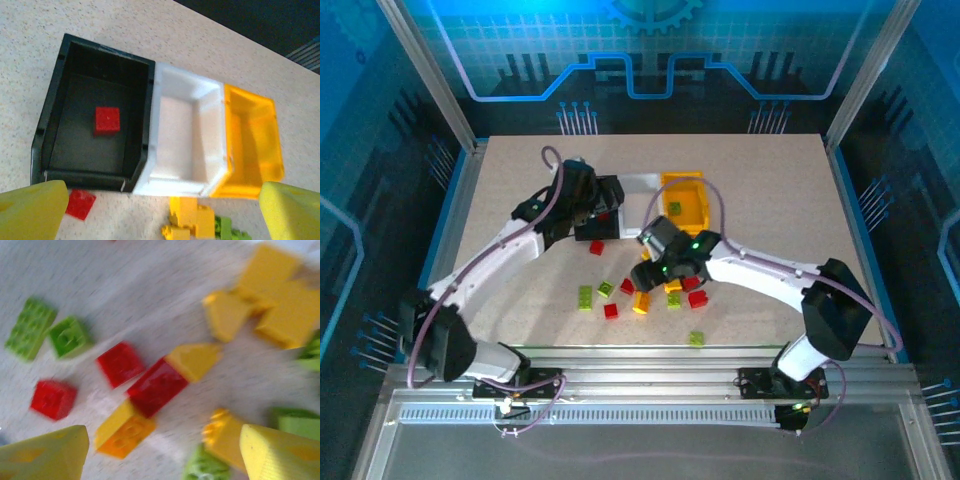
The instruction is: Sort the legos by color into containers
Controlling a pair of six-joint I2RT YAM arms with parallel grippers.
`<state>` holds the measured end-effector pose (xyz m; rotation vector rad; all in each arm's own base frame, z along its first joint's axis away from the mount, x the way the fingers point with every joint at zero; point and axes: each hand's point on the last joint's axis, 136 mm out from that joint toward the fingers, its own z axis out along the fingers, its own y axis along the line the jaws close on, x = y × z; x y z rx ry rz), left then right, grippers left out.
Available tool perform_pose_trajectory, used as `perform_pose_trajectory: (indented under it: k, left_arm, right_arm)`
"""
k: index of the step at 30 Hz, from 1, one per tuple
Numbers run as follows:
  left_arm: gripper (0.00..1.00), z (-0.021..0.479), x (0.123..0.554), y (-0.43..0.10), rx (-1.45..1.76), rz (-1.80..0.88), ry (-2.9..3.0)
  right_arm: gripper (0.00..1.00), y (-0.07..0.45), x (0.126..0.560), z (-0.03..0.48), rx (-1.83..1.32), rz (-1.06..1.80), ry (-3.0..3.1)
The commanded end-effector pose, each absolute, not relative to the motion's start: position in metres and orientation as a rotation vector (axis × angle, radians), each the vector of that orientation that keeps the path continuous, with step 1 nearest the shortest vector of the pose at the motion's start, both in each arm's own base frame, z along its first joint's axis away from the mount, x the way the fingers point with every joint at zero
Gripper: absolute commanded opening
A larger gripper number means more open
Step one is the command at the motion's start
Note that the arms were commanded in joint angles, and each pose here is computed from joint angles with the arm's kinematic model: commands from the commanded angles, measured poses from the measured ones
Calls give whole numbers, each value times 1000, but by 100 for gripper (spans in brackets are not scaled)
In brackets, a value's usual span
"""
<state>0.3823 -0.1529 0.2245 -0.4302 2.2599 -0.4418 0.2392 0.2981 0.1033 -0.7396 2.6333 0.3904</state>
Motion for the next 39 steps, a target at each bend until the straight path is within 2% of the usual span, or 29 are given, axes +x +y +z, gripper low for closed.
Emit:
perform_pose_trajectory:
  k: [1,8,18,30,39]
  left_arm:
    - [99,198,358,-148,-464,-459,2328]
    - [99,188,334,-131,-473,-412,2328]
    - [99,178,325,-127,-466,-406,2344]
    - [99,178,323,-120,-453,-367,2333]
    - [99,178,324,-120,-450,-363,2331]
  right_arm:
    - [82,307,201,82,-896,350,2706]
    - [84,322,187,49,-747,336,2839]
    - [80,322,200,32,-543,172,2922]
    - [54,308,208,20,-502,12,2940]
    - [42,311,209,40,-540,101,2842]
